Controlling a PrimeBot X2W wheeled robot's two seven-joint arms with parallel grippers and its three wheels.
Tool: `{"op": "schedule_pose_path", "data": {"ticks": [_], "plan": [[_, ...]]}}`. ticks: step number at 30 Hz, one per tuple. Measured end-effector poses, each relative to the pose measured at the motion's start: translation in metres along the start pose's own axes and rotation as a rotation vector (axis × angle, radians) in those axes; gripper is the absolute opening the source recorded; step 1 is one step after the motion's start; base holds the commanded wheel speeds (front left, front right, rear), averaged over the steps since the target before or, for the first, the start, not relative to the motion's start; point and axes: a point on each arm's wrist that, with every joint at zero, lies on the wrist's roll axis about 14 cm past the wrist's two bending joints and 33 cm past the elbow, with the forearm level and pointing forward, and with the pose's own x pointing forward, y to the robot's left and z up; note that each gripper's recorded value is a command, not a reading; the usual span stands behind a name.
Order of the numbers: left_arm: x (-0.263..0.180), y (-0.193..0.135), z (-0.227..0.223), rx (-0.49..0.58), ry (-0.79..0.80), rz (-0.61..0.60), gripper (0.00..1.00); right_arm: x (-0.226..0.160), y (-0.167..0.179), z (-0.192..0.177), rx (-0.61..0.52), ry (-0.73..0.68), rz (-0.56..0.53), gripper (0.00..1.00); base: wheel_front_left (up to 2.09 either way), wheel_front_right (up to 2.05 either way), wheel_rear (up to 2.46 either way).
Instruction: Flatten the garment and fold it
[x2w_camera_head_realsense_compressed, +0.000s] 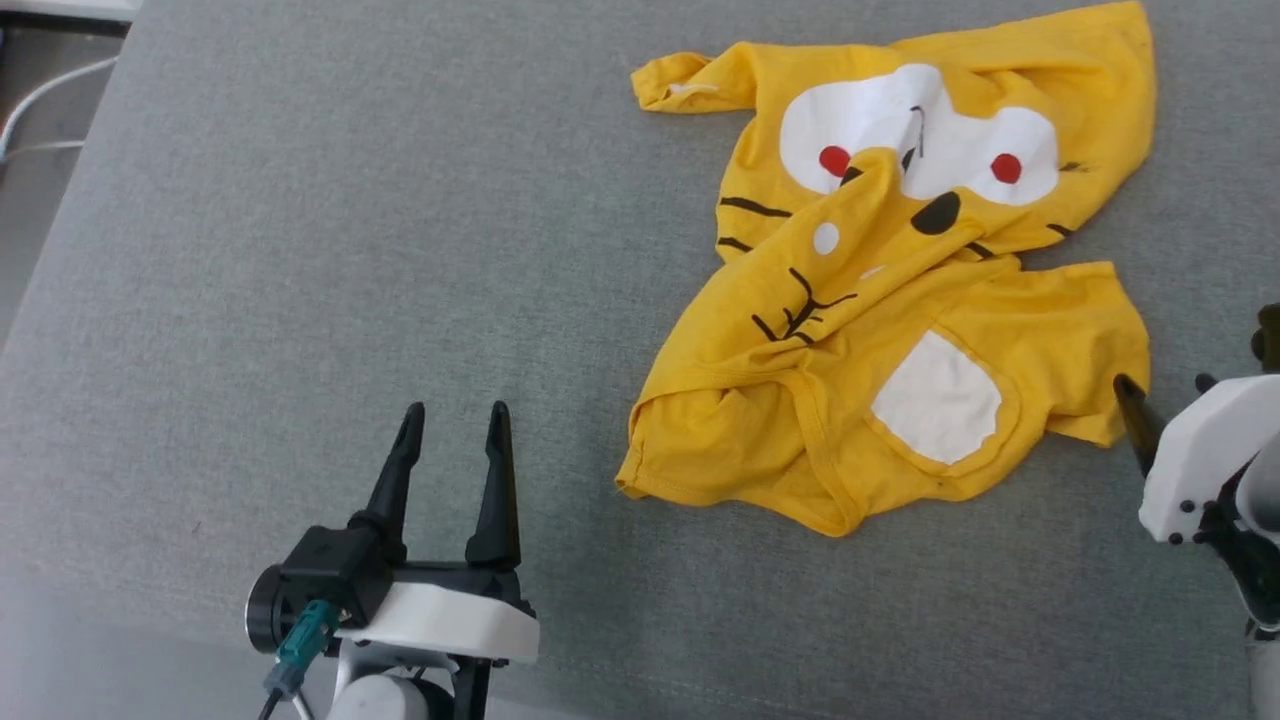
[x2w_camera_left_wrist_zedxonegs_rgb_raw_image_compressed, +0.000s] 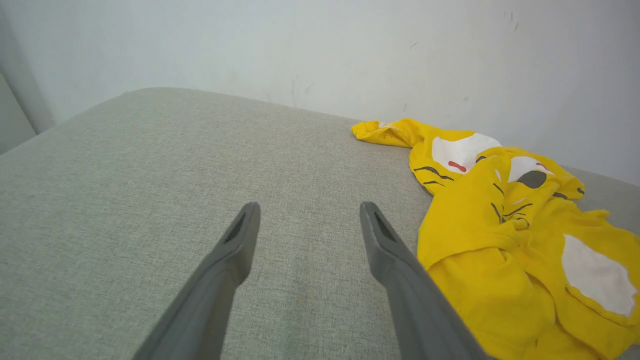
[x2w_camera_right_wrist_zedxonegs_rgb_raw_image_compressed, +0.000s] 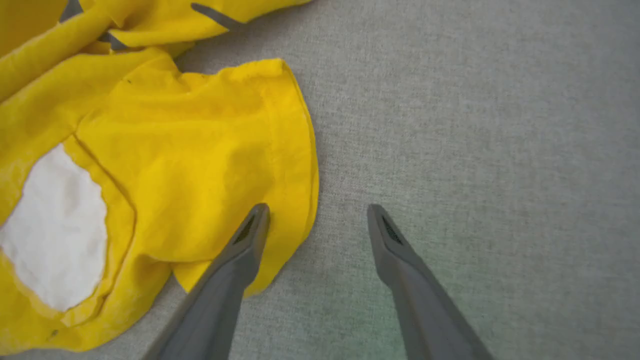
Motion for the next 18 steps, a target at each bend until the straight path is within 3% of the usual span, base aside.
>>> {"op": "schedule_pose_path", "data": {"ticks": [7, 8, 9, 10, 18], "plan": [[0.000, 0.008, -0.005, 0.012, 0.016, 0.019, 1.00, 0.022, 0.009, -0.012, 0.012, 0.042, 0.021, 1.00, 0.00, 0.00, 0.00], [0.000, 0.009, -0.005, 0.013, 0.019, 0.021, 1.00, 0.025, 0.010, -0.012, 0.011, 0.046, 0.023, 0.91, 0.00, 0.00, 0.00], [0.000, 0.010, -0.006, 0.014, 0.021, 0.024, 1.00, 0.028, 0.012, -0.011, 0.017, 0.048, 0.026, 0.38, 0.00, 0.00, 0.00], [0.001, 0.010, -0.006, 0.016, 0.022, 0.026, 1.00, 0.030, 0.012, -0.011, 0.018, 0.054, 0.026, 0.00, 0.00, 0.00, 0.00], [0.004, 0.011, -0.005, 0.016, 0.016, 0.027, 1.00, 0.030, 0.020, -0.004, 0.016, 0.047, 0.042, 0.00, 0.00, 0.00, 0.00]]}}
